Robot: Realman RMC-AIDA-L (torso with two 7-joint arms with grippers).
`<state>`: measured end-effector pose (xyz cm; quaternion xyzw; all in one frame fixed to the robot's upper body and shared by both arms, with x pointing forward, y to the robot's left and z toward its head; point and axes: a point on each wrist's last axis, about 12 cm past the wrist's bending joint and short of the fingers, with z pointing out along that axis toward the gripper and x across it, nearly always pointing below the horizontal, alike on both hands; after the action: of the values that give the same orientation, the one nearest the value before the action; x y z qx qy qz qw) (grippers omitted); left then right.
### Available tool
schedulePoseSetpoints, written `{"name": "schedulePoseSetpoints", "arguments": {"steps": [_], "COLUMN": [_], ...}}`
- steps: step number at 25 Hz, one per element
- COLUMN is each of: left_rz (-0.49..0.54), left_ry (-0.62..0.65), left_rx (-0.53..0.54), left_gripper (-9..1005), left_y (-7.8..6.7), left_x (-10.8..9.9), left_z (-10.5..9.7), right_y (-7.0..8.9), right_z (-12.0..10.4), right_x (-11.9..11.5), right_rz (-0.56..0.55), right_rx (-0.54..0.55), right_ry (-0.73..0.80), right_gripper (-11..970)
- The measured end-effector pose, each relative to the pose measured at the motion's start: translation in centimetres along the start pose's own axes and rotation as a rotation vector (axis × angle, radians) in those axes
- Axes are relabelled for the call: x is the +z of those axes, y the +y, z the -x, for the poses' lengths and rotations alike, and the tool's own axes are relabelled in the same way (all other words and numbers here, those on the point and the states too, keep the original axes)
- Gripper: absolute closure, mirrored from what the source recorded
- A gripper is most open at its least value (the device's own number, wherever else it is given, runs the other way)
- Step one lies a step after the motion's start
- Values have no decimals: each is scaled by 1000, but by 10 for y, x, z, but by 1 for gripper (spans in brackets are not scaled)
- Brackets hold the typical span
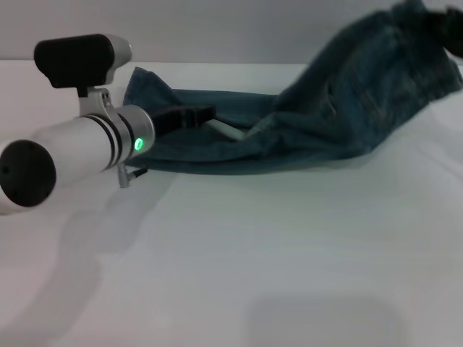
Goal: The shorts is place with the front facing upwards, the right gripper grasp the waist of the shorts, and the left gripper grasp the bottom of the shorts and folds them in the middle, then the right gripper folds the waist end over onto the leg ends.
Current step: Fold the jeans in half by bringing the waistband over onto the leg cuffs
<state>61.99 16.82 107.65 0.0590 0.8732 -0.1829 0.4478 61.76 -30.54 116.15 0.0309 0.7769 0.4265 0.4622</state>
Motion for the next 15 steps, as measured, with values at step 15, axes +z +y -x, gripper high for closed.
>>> {"name": "schedulePoseSetpoints", "arguments": {"steps": [15], "left_rz": [-88], "left_ry": [-22], "left_rx": [-1], "left_gripper": [169], "left_y": [-35], "left_x": [4], "left_z": [-28], "right_y": [66], "right_z": [24], "right_x": [68], "right_rz": [81], "right_rx": [-166], "right_ry": [182], "right_gripper": [907]}}
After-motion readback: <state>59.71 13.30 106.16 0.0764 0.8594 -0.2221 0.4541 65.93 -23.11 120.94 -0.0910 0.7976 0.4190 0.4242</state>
